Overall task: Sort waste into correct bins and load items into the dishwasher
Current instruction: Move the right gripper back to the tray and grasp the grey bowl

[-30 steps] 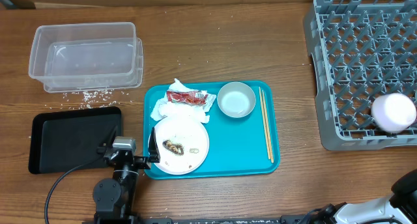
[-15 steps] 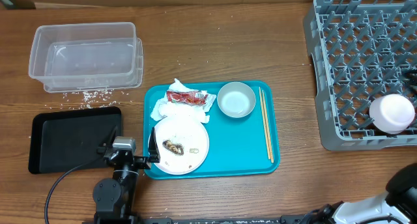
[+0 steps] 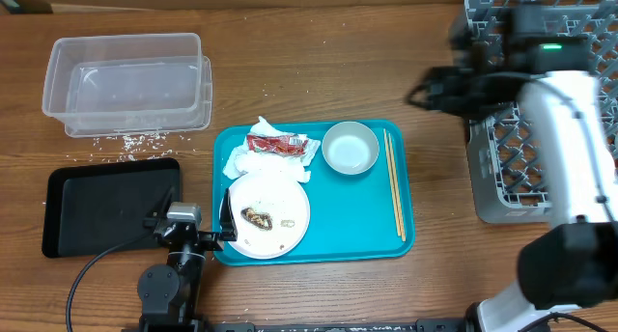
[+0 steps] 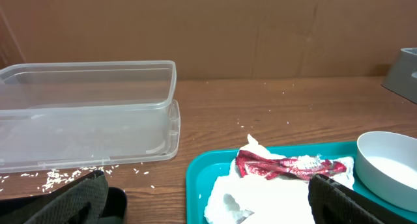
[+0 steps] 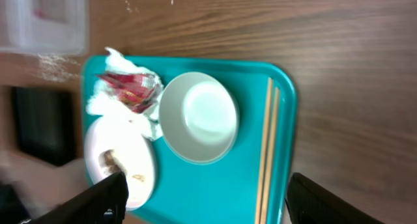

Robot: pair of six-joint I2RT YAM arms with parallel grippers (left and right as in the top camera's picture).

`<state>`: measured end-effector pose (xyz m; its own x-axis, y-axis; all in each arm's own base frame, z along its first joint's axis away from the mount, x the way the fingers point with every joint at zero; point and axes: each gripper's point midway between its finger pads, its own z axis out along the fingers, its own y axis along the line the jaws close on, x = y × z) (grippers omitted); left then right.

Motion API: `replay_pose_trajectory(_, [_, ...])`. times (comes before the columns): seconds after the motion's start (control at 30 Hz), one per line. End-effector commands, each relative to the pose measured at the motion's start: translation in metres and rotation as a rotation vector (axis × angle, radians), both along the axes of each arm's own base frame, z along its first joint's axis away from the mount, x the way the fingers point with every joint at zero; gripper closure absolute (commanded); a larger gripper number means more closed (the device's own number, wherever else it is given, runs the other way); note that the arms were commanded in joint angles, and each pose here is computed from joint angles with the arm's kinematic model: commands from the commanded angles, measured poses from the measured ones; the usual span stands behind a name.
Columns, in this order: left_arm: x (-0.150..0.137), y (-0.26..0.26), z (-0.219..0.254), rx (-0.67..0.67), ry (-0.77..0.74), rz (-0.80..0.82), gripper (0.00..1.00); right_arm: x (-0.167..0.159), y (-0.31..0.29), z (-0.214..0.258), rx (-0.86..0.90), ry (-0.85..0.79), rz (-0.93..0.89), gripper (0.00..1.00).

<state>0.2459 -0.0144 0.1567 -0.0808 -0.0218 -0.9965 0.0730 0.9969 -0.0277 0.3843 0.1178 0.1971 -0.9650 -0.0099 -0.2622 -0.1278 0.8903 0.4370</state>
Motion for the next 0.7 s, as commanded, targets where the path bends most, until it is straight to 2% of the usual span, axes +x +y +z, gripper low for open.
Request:
replay_pose_trajectory(0.0, [0.0,0.001,0.0,-0.008,-0.004,0.008,0.0,0.009,0.016,-0.035,-0.26,0.014,-0.098,0.23])
replay_pose_trajectory(0.17, [0.0,0.001,0.0,-0.008,-0.004,0.008,0.0,0.007,0.088,-0.078,-0.331,-0.004,-0.001,0.44])
replay_pose_trajectory(0.33, [0.0,0.001,0.0,-0.008,-0.004,0.008,0.0,-0.01,0.122,-0.123,-0.42,0.037,0.056,0.59])
replay_pose_trajectory(0.57, [0.0,0.001,0.0,-0.008,-0.004,0.008,0.0,-0.029,0.137,-0.156,-0.472,0.1,0.122,0.62])
replay_pose_trajectory(0.67, [0.0,0.001,0.0,-0.008,-0.004,0.008,0.0,-0.038,0.137,-0.164,-0.49,0.121,0.141,0.69])
